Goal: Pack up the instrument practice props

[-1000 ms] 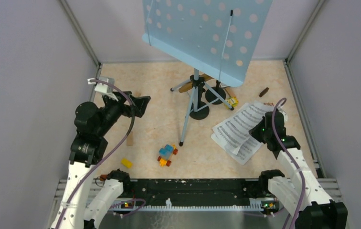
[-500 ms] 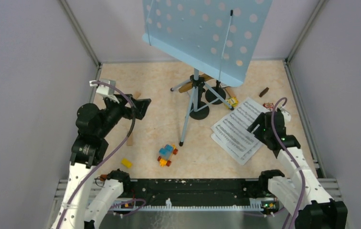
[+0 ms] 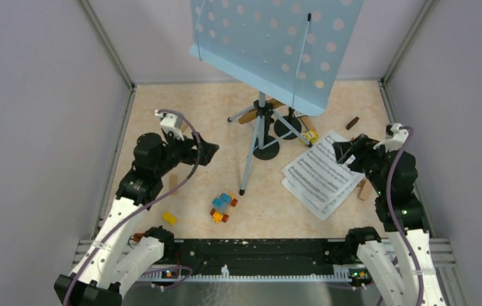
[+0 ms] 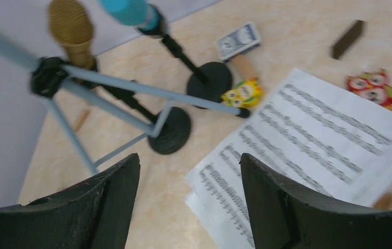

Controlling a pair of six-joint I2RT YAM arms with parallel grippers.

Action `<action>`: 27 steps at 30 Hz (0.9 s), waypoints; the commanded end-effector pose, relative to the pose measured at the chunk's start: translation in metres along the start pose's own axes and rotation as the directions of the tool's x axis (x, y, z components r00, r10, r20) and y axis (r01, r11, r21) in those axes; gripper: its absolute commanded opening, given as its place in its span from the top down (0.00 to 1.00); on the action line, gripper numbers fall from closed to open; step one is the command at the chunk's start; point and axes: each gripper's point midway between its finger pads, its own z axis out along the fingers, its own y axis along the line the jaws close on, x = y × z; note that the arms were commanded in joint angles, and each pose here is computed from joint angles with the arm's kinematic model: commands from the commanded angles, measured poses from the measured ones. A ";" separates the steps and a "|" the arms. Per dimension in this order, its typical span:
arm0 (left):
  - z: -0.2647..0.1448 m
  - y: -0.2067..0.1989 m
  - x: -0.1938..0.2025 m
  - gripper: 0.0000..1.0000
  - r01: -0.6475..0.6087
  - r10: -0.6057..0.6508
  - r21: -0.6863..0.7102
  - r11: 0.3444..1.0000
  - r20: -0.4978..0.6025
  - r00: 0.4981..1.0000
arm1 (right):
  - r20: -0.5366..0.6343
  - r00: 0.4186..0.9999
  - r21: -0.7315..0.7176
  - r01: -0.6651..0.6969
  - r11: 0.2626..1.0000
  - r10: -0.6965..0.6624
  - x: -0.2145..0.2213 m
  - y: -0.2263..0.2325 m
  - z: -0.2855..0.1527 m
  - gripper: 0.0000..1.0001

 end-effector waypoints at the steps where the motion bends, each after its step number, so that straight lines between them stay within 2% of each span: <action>1: 0.020 -0.026 0.002 0.01 -0.048 0.044 0.064 0.997 0.070 0.997 | -0.039 0.994 -0.461 0.071 0.884 -0.100 0.008 0.079 -0.015 0.31; 4: 0.035 -0.048 0.022 0.01 -0.075 0.068 0.113 0.991 0.059 0.996 | -0.078 0.993 -0.538 0.037 0.842 -0.093 0.019 0.089 -0.015 0.33; 8: 0.047 -0.067 0.044 0.01 -0.085 0.077 0.162 0.983 0.058 0.995 | -0.049 0.995 -0.603 0.038 0.797 -0.085 0.021 0.098 -0.015 0.34; 17: 0.078 -0.078 0.049 0.01 -0.159 0.131 0.143 0.977 0.186 0.974 | 0.010 0.999 -0.653 0.030 0.757 -0.030 0.029 0.098 -0.017 0.36; 23: 0.119 -0.077 0.063 0.02 -0.213 0.201 0.079 0.974 0.138 0.970 | 0.034 0.999 -0.678 0.048 0.734 -0.034 0.035 0.097 -0.015 0.36; 27: 0.134 -0.062 0.069 0.10 -0.217 0.217 -0.015 0.976 0.117 0.969 | 0.019 0.999 -0.683 0.045 0.729 -0.045 0.035 0.100 -0.010 0.37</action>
